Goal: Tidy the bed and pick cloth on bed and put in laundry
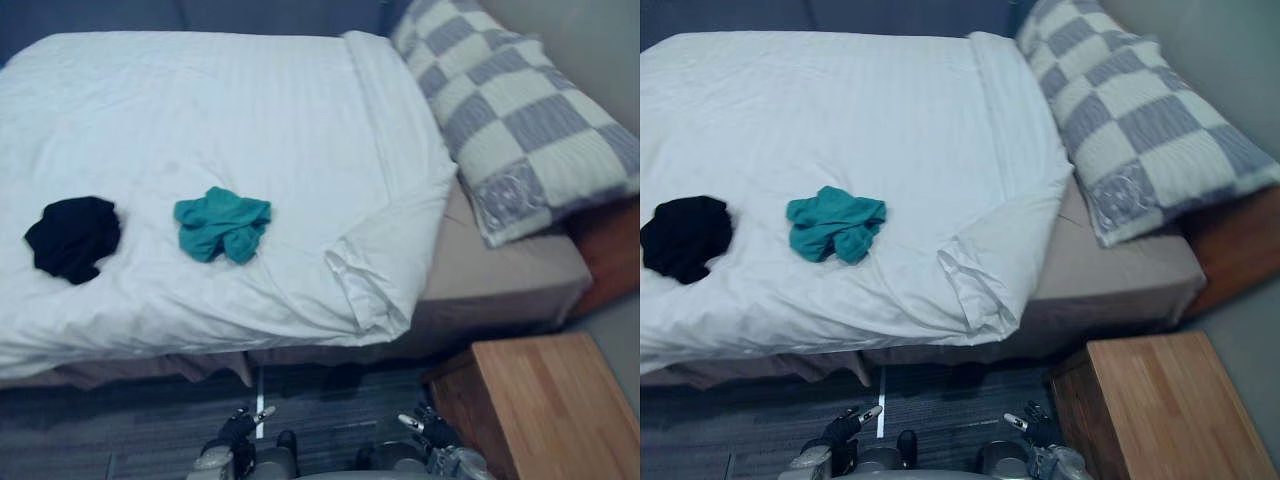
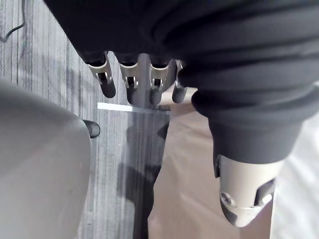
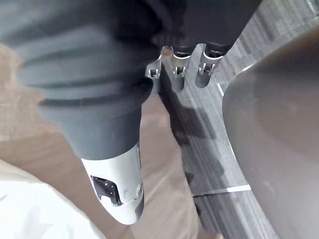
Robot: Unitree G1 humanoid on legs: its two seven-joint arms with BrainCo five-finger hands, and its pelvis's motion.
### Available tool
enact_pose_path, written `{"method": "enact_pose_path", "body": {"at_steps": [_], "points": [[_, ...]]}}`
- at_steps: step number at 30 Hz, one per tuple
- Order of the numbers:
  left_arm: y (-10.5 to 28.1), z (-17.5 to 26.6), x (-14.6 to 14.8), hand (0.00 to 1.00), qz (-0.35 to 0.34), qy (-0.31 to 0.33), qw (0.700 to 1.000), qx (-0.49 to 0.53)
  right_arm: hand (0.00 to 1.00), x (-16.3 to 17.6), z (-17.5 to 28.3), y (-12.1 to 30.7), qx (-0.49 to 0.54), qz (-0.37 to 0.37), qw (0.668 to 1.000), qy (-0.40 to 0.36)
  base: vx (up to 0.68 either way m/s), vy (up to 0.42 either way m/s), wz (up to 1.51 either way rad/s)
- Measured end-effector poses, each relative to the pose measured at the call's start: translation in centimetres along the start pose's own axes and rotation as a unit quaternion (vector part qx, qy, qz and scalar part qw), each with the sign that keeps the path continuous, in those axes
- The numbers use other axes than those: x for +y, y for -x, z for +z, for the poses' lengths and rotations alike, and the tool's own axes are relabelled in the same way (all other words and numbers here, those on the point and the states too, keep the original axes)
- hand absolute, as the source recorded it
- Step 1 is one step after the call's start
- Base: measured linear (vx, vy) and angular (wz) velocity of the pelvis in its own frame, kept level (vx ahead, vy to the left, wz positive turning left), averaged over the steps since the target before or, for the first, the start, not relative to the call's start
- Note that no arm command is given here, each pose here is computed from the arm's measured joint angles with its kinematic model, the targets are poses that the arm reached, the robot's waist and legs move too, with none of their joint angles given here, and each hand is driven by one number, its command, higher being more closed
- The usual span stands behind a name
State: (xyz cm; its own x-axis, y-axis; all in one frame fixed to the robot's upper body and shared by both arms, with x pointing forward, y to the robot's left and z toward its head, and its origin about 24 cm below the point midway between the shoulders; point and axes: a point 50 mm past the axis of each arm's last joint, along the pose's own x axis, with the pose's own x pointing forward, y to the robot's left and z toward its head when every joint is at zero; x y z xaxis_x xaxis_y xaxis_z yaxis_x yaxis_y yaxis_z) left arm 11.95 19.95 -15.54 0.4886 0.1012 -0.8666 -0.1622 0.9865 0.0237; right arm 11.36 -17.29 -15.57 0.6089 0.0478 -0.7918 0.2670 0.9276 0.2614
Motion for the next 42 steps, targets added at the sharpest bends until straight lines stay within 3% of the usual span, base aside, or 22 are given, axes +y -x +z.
{"method": "enact_pose_path", "body": {"at_steps": [7, 11, 13, 17, 21, 24, 28, 35, 42], "points": [[0.2, -1.4, -1.5, 0.0, -0.009, 0.029, 0.999, 0.015, 0.0, -1.3, 0.3, 0.2, -0.006, -0.058, 0.998, -0.031, 0.08, -0.084, -0.1], [0.3, -1.5, -1.0, 0.0, -0.001, 0.028, 0.999, 0.017, 0.0, -2.4, 0.0, 0.8, -0.023, -0.193, 0.974, -0.12, 0.0, 0.006, -0.18], [0.3, -1.5, -0.6, 0.0, 0.004, 0.028, 1.0, 0.013, 0.0, -2.2, 1.7, 0.8, -0.068, -0.249, 0.955, -0.145, 0.01, 0.052, -0.2], [0.5, -1.5, -0.4, 0.0, 0.006, 0.027, 1.0, 0.001, 0.0, -1.2, 11.9, 2.9, -0.286, -0.3, 0.899, -0.141, -0.01, 0.053, -0.01], [0.6, -1.4, -0.1, 0.0, 0.002, 0.006, 1.0, -0.003, 0.0, 1.5, 21.0, 6.9, -0.475, -0.262, 0.838, -0.06, -0.02, 0.008, 0.12], [0.5, -1.3, 0.1, 0.0, -0.001, -0.016, 1.0, -0.003, 0.0, 3.3, 23.9, 8.0, -0.523, -0.221, 0.823, 0.018, -0.02, -0.012, 0.21], [0.5, -1.1, 0.2, 0.0, -0.002, -0.029, 1.0, -0.005, 0.0, 7.5, 29.1, 9.1, -0.563, -0.121, 0.793, 0.2, 0.0, -0.015, 0.31], [0.4, -0.1, 0.0, 0.0, -0.005, -0.035, 0.999, -0.015, 0.0, 14.9, 32.2, 8.5, -0.539, 0.003, 0.77, 0.341, -0.03, -0.02, 0.3], [-0.3, 4.2, 0.4, 0.0, -0.002, -0.045, 0.997, -0.065, 0.0, 17.4, 33.8, 7.6, -0.485, 0.011, 0.774, 0.407, -0.1, -0.007, 0.27]]}}
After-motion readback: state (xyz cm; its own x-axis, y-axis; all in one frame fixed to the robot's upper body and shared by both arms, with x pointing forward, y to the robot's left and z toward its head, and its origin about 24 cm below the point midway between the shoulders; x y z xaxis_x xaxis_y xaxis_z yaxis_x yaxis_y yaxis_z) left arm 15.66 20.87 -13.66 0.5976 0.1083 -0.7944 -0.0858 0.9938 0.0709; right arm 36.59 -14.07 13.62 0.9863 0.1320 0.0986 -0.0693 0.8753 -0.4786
